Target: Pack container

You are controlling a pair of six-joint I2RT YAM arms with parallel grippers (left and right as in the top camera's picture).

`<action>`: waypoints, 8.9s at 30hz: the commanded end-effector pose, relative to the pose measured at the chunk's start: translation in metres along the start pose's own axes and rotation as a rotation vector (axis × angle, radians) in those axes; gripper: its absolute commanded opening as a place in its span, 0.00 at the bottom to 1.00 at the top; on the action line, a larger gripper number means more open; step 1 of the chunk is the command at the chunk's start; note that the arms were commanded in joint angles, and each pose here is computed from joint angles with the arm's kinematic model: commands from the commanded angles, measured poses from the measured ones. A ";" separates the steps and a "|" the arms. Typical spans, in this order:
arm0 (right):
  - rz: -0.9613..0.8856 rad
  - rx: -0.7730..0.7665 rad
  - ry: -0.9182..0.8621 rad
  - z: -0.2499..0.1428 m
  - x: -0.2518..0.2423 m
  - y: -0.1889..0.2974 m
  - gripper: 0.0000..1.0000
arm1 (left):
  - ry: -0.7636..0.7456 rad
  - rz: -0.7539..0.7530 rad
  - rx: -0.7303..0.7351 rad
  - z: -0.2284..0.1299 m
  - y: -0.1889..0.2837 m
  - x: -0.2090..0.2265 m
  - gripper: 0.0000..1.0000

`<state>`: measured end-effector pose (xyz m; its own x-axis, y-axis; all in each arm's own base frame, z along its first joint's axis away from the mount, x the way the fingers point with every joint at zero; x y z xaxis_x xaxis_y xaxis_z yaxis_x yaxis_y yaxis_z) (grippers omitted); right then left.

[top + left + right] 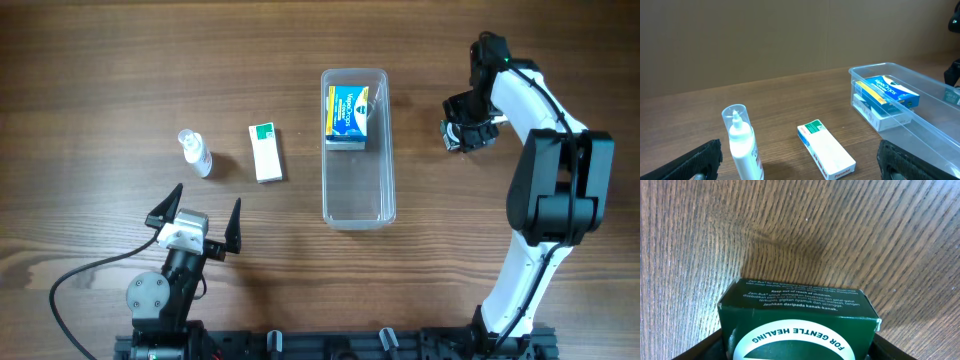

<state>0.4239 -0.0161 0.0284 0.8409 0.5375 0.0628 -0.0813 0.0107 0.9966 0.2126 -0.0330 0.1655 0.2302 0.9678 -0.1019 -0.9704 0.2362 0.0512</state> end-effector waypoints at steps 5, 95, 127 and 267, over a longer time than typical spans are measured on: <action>-0.010 0.019 0.083 -0.001 0.004 0.000 0.66 | -0.001 -0.002 0.001 -0.002 0.000 0.000 1.00; 0.193 0.188 1.379 -0.236 0.059 0.097 0.04 | 0.001 -0.002 0.009 -0.003 0.000 0.001 1.00; 0.225 0.012 1.387 -0.219 0.104 0.089 0.06 | 0.001 -0.002 0.009 -0.003 0.000 0.001 1.00; 0.050 -0.293 0.158 0.090 -0.135 0.234 1.00 | 0.376 0.477 1.374 -0.138 -0.177 -0.032 0.99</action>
<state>0.3379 -0.1597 0.2631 0.7265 0.6805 0.0948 -0.3096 0.2010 0.9294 0.3721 -0.1198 0.0363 -0.3276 0.9430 -0.0583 -0.1166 0.0209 0.9930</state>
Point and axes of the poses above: each gripper's point midway between its finger pads, its own y axis back along the fingers, its own x axis along the line the jaws close on, z = x × y, the point moved 3 cm from there along y, back along the fingers, and after that the axes turned 13 degrees about y, right-handed, at the moved point
